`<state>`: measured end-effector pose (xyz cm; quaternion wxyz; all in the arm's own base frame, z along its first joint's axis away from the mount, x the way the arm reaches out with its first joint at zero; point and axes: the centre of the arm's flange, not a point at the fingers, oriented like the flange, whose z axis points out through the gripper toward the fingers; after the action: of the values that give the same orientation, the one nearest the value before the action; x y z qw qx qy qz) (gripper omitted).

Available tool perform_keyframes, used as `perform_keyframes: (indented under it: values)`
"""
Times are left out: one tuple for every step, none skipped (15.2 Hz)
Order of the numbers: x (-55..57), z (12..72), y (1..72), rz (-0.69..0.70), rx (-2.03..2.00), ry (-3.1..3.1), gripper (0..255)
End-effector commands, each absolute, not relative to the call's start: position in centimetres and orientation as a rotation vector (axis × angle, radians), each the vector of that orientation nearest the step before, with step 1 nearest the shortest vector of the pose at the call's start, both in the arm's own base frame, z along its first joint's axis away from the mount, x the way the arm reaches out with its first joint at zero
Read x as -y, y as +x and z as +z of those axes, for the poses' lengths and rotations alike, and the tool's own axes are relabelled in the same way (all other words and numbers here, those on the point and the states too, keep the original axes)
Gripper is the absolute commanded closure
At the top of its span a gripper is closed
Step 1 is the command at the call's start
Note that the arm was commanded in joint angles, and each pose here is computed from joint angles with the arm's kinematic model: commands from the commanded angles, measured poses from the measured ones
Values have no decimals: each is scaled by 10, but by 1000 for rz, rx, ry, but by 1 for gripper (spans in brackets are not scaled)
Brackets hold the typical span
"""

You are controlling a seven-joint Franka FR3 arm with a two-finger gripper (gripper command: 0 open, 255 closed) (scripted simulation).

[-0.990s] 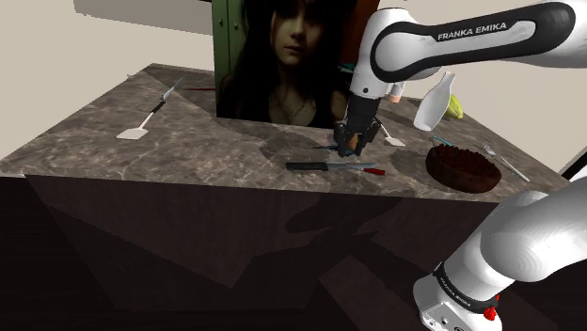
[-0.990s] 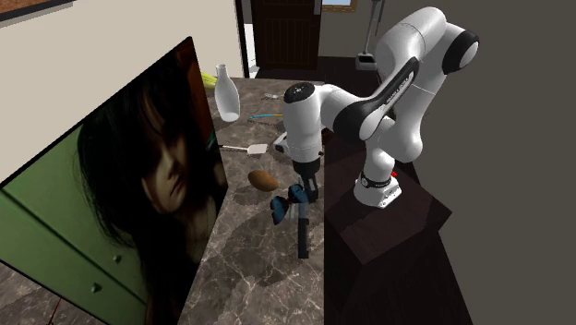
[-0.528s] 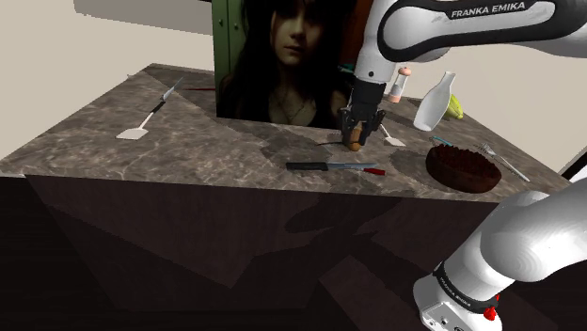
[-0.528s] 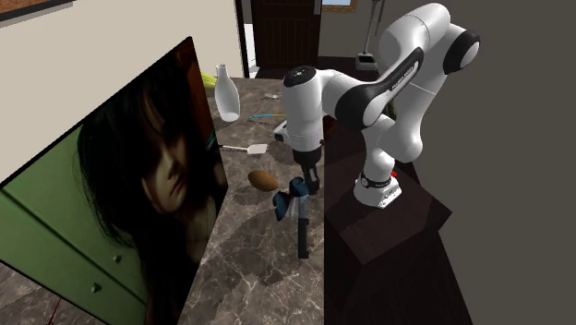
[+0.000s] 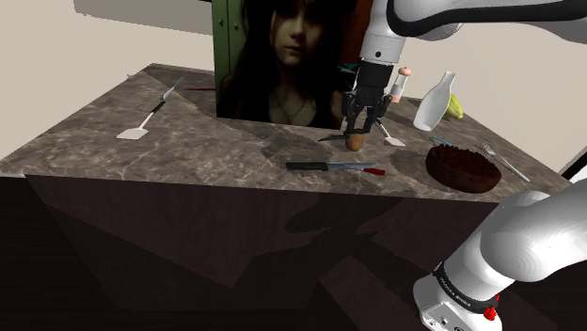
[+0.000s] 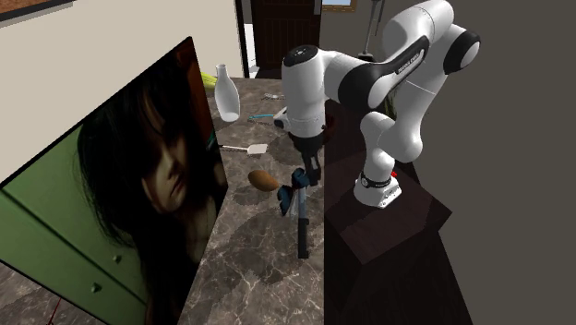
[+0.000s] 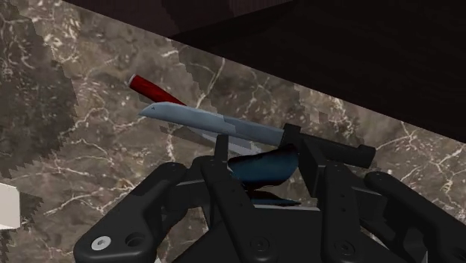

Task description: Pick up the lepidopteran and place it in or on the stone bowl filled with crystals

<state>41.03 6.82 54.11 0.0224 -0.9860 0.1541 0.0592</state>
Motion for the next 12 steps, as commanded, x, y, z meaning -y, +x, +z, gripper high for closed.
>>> perform_keyframes:
  values:
    - [-67, 552, 411, 184, -477, -3054, 255]
    - [-67, 558, 411, 184, -477, -3054, 255]
    - [-67, 563, 411, 184, -477, -3054, 255]
    - [-67, 568, 411, 184, -477, -3054, 255]
    - [-67, 573, 411, 184, -477, -3054, 255]
    - [-67, 579, 411, 184, -477, -3054, 255]
    - [-67, 581, 411, 184, -477, -3054, 255]
    - [-58, 581, 402, 184, -477, -3054, 255]
    - [-48, 582, 393, 184, -477, -3054, 255]
    - [-39, 583, 384, 184, -477, -3054, 255]
    - [-29, 583, 375, 184, -477, -3054, 255]
    - [-19, 584, 366, 184, -477, -3054, 255]
